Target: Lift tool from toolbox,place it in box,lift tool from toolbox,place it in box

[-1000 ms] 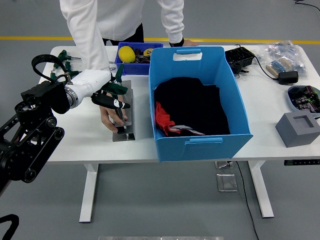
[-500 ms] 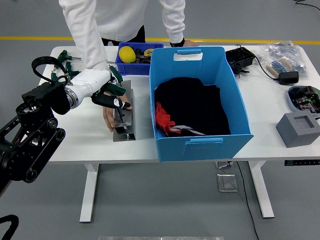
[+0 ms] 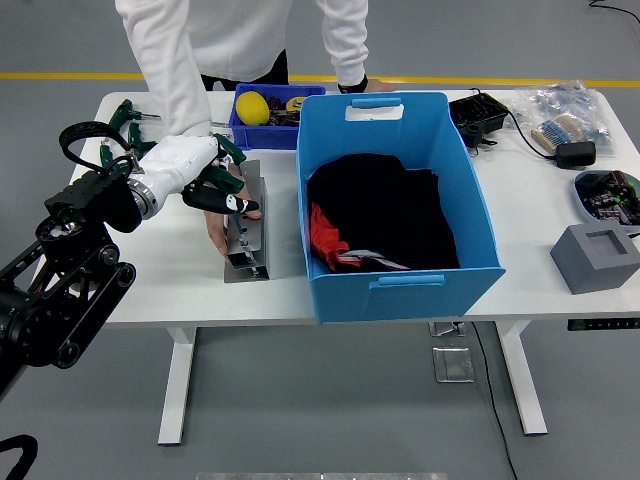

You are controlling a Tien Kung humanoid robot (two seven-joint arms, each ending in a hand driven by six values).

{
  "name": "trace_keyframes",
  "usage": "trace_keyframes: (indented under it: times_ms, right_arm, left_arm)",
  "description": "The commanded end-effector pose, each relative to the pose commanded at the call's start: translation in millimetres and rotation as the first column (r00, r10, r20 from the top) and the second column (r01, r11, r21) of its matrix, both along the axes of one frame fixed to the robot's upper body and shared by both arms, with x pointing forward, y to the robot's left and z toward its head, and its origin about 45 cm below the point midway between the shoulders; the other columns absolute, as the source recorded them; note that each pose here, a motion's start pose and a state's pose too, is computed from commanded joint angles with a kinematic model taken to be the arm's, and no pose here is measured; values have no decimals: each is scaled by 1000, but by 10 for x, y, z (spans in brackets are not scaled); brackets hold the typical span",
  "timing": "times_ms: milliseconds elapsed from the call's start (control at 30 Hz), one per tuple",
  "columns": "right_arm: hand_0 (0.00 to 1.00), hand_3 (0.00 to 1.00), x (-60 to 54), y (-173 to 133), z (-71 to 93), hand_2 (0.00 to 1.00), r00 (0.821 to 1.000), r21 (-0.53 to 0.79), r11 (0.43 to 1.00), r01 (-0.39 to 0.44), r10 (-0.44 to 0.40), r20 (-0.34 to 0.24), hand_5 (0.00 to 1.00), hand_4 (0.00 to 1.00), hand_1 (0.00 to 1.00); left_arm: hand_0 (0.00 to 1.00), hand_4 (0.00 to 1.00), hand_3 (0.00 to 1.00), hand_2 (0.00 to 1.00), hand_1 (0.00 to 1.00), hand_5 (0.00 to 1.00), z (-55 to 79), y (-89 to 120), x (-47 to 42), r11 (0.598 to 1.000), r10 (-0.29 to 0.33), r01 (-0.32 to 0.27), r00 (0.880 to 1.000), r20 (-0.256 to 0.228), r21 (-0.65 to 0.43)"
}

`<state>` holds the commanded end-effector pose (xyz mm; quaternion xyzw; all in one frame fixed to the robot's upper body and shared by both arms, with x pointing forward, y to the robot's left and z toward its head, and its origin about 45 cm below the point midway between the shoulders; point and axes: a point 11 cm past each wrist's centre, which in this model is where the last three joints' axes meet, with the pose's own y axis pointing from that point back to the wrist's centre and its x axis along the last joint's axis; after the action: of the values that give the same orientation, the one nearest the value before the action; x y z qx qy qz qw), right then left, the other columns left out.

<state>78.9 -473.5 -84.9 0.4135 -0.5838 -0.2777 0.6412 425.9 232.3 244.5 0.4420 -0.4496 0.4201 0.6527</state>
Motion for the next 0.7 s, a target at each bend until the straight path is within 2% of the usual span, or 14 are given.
trace_keyframes:
  times_ms: [167, 200, 700]
  right_arm:
    - [626, 534, 9, -4, 3, 682, 1000, 0, 1000, 2, -2, 3, 569, 790, 617]
    - [625, 534, 10, -5, 4, 682, 1000, -1, 1000, 2, -2, 3, 569, 789, 617]
    - [626, 533, 34, -14, 13, 681, 1000, -3, 1000, 5, -5, 9, 569, 787, 617]
  left_arm:
    - [213, 856, 109, 47, 7, 520, 59, -6, 14, 1000, 1, -1, 1000, 28, -8]
    - [211, 740, 106, 45, 9, 484, 66, -6, 15, 1000, 1, -1, 1000, 31, -8]
    - [205, 750, 108, 42, 6, 502, 205, 16, 47, 1000, -7, 6, 999, 50, 23]
